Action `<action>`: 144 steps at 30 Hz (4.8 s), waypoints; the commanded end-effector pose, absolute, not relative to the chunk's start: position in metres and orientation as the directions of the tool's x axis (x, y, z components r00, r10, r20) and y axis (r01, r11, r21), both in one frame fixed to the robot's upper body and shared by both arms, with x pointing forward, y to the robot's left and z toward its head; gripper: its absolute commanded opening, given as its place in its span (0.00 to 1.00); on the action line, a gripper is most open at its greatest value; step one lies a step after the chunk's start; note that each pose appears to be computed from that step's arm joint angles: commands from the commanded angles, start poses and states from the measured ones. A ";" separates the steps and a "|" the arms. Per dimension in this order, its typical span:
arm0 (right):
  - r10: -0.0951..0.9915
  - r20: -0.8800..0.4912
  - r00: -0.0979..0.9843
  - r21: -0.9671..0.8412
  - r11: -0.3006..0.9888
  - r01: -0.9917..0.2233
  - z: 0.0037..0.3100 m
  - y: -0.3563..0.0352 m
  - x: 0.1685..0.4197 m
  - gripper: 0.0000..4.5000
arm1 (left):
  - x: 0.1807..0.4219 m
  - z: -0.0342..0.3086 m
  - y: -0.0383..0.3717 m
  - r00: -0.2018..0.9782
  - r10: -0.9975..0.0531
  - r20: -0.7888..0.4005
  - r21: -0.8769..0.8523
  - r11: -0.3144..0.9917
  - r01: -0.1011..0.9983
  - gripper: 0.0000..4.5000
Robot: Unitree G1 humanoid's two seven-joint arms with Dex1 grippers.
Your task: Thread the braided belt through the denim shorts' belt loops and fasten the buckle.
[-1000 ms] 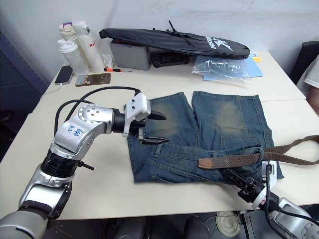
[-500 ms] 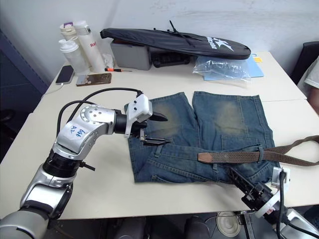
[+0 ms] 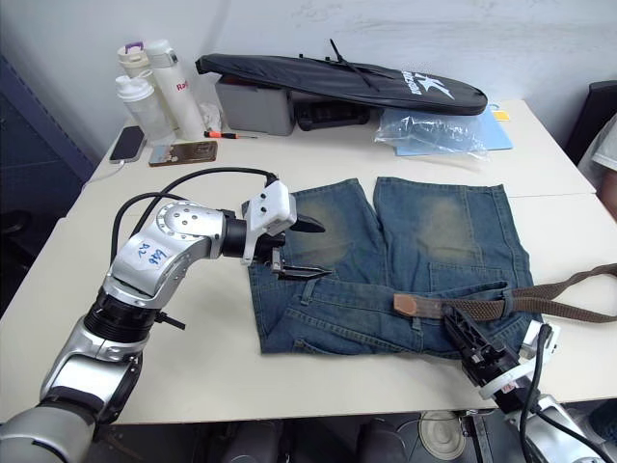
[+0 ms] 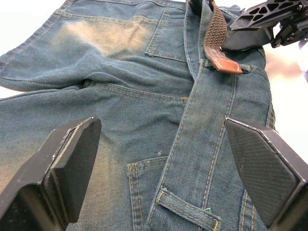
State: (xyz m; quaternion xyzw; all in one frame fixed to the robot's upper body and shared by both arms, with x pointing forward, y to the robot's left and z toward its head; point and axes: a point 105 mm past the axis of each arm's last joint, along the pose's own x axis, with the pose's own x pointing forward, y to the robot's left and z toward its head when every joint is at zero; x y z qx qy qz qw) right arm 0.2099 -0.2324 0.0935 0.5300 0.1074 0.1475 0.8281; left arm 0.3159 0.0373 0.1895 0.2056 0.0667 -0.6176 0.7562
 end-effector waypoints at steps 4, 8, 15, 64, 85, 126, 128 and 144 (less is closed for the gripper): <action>0.341 0.070 0.937 0.931 0.314 -0.184 0.107 -0.241 0.193 0.99 | 0.316 0.198 0.039 0.238 -0.908 -0.346 0.270 0.146 0.952 1.00; 0.332 0.038 0.943 0.936 0.319 -0.150 0.098 -0.242 0.193 0.99 | 0.316 0.198 0.037 0.234 -0.909 -0.345 0.270 0.142 0.952 1.00; 0.321 0.021 0.947 0.941 0.314 -0.127 0.087 -0.237 0.205 0.99 | 0.316 0.199 0.037 0.234 -0.909 -0.344 0.275 0.140 0.951 1.00; 0.207 0.149 0.967 0.913 0.348 -0.215 0.121 -0.273 0.219 0.01 | 0.314 0.194 0.029 0.211 -0.916 -0.342 0.277 0.116 0.954 1.00; 0.183 0.135 0.974 0.859 0.468 -0.207 0.092 -0.237 0.242 0.01 | 0.315 0.196 0.030 0.208 -0.915 -0.345 0.282 0.111 0.953 1.00; 0.174 -0.054 0.983 0.779 0.624 -0.068 0.055 -0.237 0.237 0.01 | 0.313 0.197 0.031 0.212 -0.913 -0.349 0.283 0.113 0.952 1.00; 0.237 -0.018 0.971 0.815 0.565 -0.123 0.060 -0.223 0.238 0.01 | 0.312 0.197 0.032 0.214 -0.912 -0.349 0.283 0.115 0.952 1.00; 0.472 -0.078 0.878 0.858 0.480 -0.181 0.040 -0.184 0.245 0.01 | 0.311 0.198 0.037 0.241 -0.902 -0.357 0.287 0.139 0.948 1.00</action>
